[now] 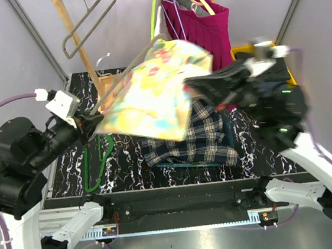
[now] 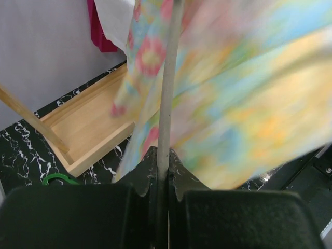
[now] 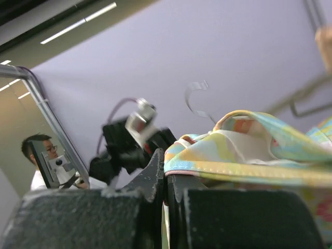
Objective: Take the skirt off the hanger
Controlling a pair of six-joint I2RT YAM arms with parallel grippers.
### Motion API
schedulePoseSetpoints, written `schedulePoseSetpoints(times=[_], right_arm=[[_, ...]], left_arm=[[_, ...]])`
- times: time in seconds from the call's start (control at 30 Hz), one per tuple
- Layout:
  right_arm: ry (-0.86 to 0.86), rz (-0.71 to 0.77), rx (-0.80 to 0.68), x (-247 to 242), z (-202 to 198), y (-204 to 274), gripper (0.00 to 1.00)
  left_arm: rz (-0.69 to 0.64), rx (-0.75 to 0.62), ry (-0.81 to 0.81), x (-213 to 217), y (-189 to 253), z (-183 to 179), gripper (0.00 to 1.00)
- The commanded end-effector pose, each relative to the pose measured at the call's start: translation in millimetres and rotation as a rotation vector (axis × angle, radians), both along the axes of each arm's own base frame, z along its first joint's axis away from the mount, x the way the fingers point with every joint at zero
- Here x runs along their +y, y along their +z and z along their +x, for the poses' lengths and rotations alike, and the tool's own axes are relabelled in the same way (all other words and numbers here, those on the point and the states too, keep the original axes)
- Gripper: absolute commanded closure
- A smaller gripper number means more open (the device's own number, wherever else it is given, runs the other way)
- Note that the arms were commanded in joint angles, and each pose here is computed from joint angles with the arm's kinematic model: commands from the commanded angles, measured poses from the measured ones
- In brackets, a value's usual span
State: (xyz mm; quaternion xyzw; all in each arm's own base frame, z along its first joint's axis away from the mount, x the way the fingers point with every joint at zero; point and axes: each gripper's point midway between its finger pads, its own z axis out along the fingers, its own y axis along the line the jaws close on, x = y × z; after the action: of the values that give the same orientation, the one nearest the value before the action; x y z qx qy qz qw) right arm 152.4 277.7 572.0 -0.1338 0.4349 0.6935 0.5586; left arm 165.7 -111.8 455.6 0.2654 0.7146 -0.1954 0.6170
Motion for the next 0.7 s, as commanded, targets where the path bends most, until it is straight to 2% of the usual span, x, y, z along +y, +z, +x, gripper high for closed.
schedulePoseSetpoints(times=[0.0,0.23,0.43,0.57,0.67], right_arm=[[-0.201,0.043,-0.186,-70.4,-38.4,70.0,1.00],[-0.291,0.096,-0.228,-115.1,-64.6,96.0,1.00],[-0.374,0.118,-0.270,-147.8,-82.3,121.3,1.00],[-0.369,0.051,-0.211,-131.2,-64.5,108.1,1.00],[-0.358,0.011,-0.181,-115.2,-50.2,95.4,1.00]], left_arm=[[0.009,-0.119,0.107,12.9,13.8,26.4,1.00],[0.080,-0.108,0.165,21.8,-8.8,44.0,1.00],[0.164,-0.069,0.260,39.5,-47.5,56.9,1.00],[0.169,-0.055,0.270,42.7,-61.9,52.7,1.00],[0.222,-0.023,0.332,57.3,-79.6,52.0,1.00]])
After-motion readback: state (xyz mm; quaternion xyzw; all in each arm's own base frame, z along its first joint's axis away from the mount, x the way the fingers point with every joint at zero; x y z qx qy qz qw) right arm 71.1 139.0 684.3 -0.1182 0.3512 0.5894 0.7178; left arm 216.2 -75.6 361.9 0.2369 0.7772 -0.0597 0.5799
